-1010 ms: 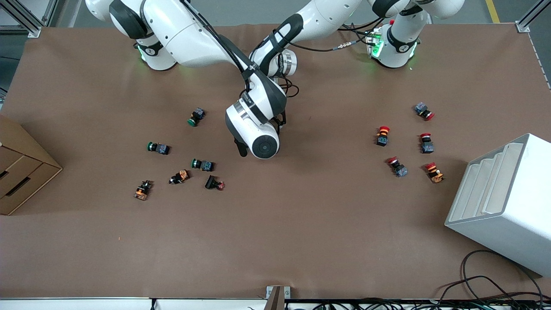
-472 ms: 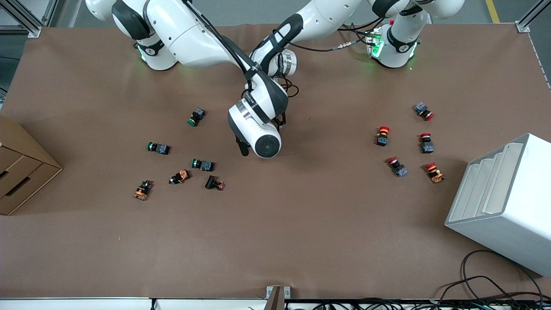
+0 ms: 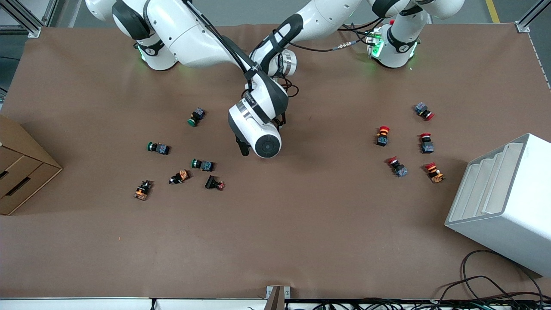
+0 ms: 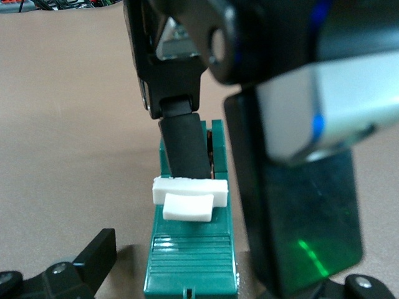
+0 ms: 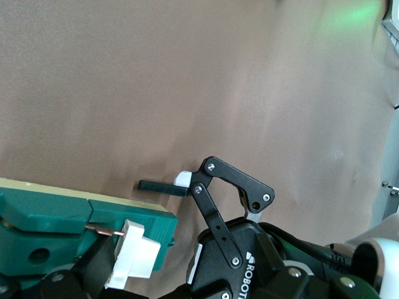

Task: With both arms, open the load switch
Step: 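Press the white handle down into the switch with the right gripper, then lift the right gripper off the handle while the left gripper rises away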

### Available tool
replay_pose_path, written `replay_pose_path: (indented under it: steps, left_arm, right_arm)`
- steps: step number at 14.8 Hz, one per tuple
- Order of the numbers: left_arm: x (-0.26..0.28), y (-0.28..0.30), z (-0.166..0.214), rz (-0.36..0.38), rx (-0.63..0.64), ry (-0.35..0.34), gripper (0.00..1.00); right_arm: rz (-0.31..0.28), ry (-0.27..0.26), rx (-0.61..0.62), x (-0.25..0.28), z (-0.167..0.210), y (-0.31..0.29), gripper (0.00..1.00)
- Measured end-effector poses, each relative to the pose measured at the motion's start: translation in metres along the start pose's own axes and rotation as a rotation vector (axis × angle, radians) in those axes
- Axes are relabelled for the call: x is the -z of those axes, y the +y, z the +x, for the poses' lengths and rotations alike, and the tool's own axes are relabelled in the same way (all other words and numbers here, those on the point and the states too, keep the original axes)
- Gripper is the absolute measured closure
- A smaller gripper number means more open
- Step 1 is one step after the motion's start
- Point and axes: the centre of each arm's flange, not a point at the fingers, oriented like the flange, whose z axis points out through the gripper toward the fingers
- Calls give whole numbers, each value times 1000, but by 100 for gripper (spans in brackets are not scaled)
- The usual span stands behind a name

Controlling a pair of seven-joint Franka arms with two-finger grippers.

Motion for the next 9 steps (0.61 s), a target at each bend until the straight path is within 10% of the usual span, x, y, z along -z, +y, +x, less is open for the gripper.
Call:
replay_pose_path:
  steps: [9]
  left_arm:
    - [-6,4,15,2,26,17,0]
  right_arm:
    - [136,-76,35,87,6,12,0]
